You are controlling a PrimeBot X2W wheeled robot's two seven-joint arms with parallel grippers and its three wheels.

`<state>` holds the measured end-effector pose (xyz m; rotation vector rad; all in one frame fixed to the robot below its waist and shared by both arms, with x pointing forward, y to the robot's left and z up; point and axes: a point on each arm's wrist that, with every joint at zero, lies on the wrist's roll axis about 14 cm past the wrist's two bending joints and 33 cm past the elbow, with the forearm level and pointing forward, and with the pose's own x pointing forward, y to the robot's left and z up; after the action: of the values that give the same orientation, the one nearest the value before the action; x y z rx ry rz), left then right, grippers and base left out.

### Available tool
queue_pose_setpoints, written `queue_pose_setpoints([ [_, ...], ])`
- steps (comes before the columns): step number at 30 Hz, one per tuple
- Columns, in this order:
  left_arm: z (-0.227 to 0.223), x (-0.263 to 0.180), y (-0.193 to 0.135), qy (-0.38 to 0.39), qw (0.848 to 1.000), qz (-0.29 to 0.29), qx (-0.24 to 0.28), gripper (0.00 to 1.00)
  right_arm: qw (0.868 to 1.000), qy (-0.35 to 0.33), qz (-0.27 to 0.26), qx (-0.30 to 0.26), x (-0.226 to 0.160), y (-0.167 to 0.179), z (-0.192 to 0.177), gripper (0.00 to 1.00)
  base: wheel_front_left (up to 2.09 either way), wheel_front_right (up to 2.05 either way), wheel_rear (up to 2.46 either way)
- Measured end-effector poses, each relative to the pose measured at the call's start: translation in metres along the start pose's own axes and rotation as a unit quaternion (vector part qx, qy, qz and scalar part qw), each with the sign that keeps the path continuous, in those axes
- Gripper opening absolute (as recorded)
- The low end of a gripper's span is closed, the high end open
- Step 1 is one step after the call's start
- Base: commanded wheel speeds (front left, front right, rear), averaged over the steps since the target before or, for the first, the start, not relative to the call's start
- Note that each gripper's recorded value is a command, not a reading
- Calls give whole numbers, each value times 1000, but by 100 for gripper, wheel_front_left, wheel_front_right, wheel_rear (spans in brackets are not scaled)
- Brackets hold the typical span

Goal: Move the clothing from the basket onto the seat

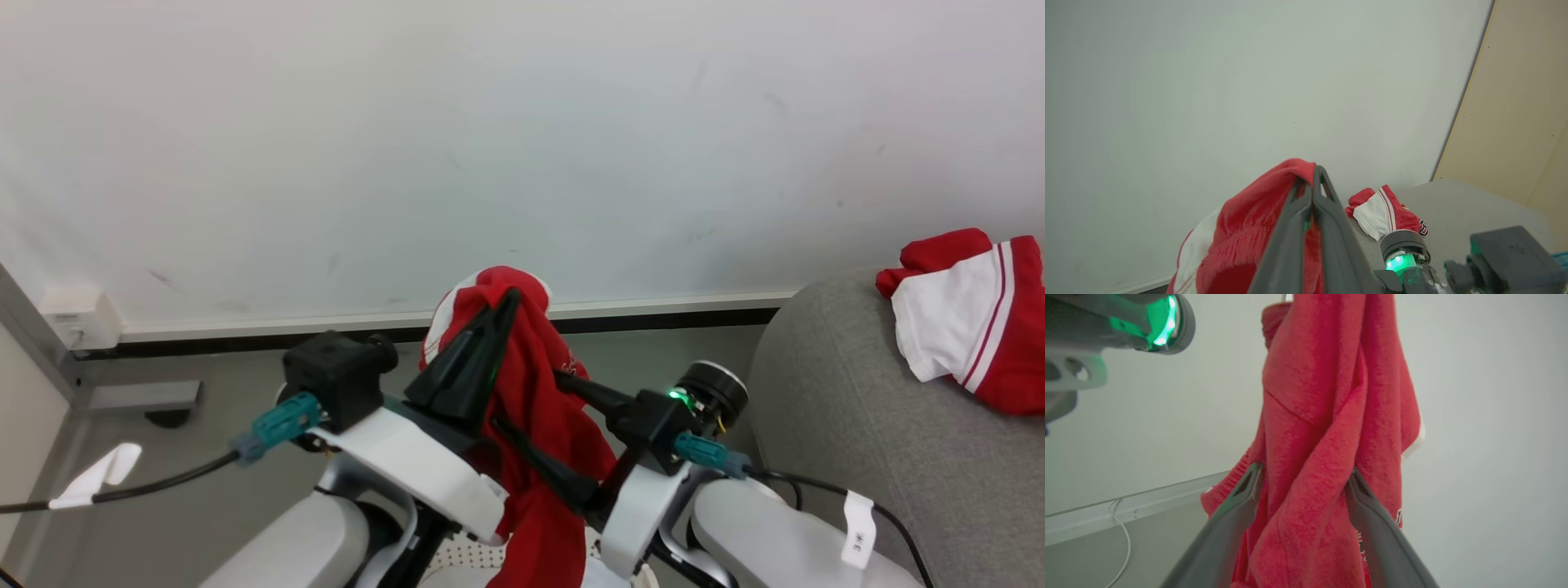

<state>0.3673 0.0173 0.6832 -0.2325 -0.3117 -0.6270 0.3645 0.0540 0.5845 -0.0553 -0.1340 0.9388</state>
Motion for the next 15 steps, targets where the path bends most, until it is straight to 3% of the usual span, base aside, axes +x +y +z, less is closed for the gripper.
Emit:
queue_pose_setpoints([
  [6, 3, -2, -11, 0, 1000, -11, -4, 0, 1000, 20, -3, -3, 17, 0, -11, 100, 0, 0, 0],
  [7, 4, -3, -11, -1, 1000, -11, -3, 0, 1000, 24, -4, 1, 18, 1, -14, 31, 0, 0, 0],
  [8, 4, -3, -11, -1, 1000, -10, -3, 0, 1000, 26, -3, 3, 18, 2, -16, 0, 0, 0, 0],
  [15, 6, -6, -5, -2, 1000, 1, 3, 0, 1000, 18, 6, 25, 25, 9, -11, 0, 0, 0, 0],
])
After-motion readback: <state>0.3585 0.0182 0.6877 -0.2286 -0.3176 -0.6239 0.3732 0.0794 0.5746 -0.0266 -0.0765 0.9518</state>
